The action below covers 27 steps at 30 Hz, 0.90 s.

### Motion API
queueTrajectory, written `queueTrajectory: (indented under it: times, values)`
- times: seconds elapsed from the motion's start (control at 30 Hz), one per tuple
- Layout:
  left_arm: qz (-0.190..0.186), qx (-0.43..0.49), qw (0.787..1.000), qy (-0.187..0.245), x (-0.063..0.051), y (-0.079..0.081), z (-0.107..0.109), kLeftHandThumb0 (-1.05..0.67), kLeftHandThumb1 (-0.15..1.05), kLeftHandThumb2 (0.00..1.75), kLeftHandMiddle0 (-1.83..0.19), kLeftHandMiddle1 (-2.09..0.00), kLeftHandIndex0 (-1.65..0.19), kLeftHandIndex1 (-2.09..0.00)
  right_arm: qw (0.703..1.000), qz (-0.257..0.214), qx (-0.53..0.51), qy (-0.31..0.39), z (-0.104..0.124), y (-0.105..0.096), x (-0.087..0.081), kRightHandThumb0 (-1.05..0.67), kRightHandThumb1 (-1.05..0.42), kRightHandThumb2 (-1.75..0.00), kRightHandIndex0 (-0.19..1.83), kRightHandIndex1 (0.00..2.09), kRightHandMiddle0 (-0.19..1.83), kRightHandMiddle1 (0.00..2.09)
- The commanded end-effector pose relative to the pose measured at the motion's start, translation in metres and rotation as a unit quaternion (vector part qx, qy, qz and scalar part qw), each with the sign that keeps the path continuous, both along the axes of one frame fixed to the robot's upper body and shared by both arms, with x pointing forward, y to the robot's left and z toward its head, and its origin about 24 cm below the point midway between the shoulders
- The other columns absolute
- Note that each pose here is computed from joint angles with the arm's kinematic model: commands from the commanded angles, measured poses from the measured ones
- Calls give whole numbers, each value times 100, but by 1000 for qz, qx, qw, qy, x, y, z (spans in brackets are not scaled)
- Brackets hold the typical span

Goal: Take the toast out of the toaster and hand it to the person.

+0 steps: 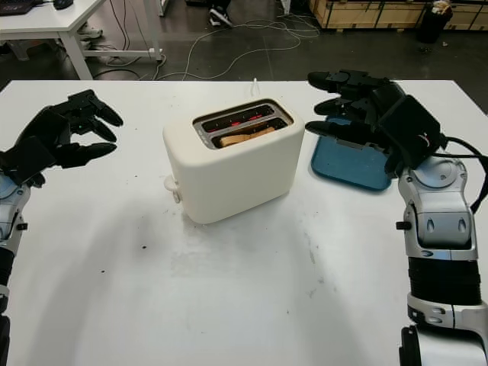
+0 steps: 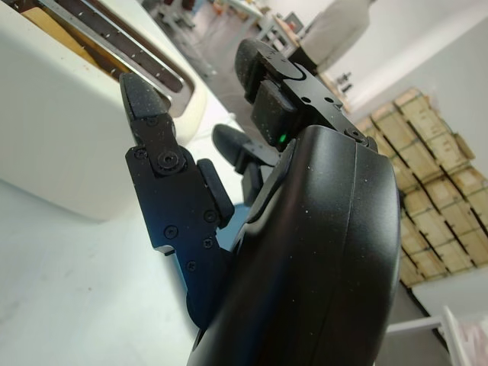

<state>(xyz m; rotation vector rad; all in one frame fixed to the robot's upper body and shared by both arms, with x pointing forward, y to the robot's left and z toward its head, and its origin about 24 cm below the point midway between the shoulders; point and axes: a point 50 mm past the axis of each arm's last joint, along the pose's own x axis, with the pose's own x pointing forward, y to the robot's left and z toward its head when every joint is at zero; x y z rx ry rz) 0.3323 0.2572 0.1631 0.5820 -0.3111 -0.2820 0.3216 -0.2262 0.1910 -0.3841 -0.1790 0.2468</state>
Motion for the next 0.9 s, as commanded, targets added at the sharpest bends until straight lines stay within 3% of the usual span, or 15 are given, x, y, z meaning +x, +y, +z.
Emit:
queueTrajectory:
  times: [0.0, 0.87]
  values:
    - [2, -4, 1000, -8, 1, 0, 4, -105, 92, 9, -30, -149, -28, -140, 1000, -2, -1, -2, 1, 1, -1, -35, -77, 0, 29, 95, 66, 3]
    - [-1, -14, 1000, -6, 2, -1, 4, -105, 92, 7, -31, -149, -29, -139, 1000, -2, 8, -3, 2, 1, 0, -33, -76, 0, 29, 96, 67, 4]
